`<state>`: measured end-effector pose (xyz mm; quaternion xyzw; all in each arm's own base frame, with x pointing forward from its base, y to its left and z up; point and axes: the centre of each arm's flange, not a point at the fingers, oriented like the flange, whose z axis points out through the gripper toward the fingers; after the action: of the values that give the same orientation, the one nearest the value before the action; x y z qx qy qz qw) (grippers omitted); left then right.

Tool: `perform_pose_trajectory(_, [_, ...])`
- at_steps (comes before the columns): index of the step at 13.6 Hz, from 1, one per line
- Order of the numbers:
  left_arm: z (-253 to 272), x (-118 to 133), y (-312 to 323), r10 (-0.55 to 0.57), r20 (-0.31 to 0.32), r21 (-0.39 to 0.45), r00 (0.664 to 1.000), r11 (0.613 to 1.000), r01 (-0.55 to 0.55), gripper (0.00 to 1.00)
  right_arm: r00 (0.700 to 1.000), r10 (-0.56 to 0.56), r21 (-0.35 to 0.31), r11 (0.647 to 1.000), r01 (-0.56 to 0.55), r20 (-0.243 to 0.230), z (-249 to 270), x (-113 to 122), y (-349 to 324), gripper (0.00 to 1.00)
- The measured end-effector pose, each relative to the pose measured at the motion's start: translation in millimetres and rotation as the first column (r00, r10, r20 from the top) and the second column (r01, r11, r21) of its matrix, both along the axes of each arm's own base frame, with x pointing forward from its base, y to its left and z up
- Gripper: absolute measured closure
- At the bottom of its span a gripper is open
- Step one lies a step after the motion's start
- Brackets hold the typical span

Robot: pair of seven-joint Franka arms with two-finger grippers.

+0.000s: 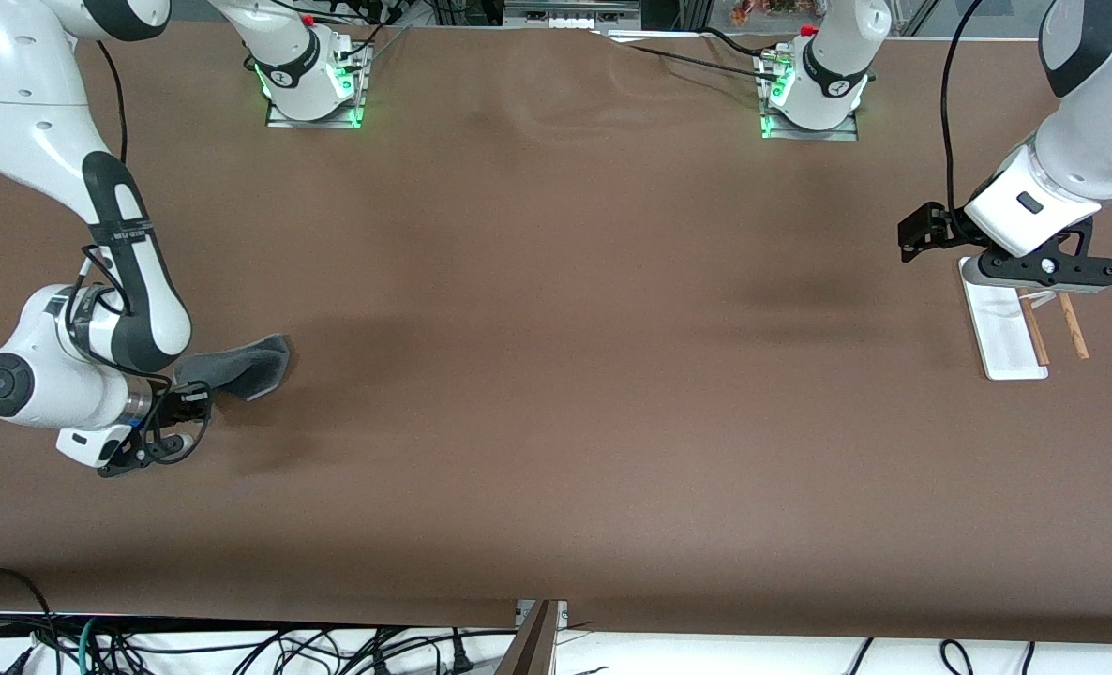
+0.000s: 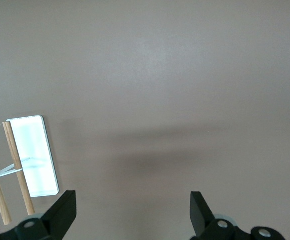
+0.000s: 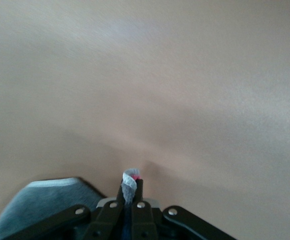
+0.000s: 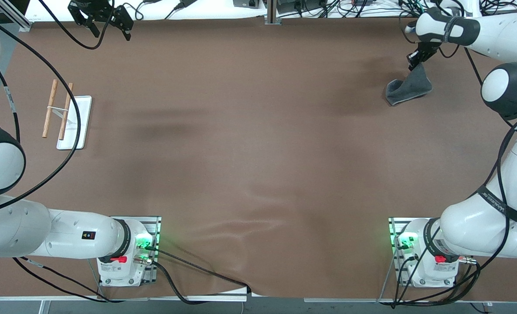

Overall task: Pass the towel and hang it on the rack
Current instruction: 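Lift the towel with the right gripper while the left gripper approaches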

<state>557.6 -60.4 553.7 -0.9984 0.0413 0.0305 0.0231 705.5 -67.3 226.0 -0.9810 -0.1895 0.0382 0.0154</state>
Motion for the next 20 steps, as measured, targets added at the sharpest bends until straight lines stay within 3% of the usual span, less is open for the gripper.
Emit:
perform_pose_trajectory(4, [0.0, -0.1, -0.6, -0.004, -0.001, -0.001, 1.000, 1.000, 0.004, 0.00, 0.999, 0.025, 0.009, 1.000, -0.025, 0.032, 57.9, 5.5, 18.0, 0.97])
perform_pose_trajectory(12, [-2.9, 0.6, -9.1, -0.009, -0.011, -0.049, 1.000, 0.999, 0.009, 0.00, 0.999, 0.032, 0.056, 0.998, -0.033, 0.013, 169.9, 10.5, 103.4, 0.97])
perform_pose_trajectory(20, [-63.1, 21.2, -22.9, -0.143, -0.103, -0.279, 0.984, 0.954, 0.110, 0.00, 0.994, -0.085, 0.067, 0.994, 0.081, 0.066, 225.3, -5.7, 191.2, 0.97])
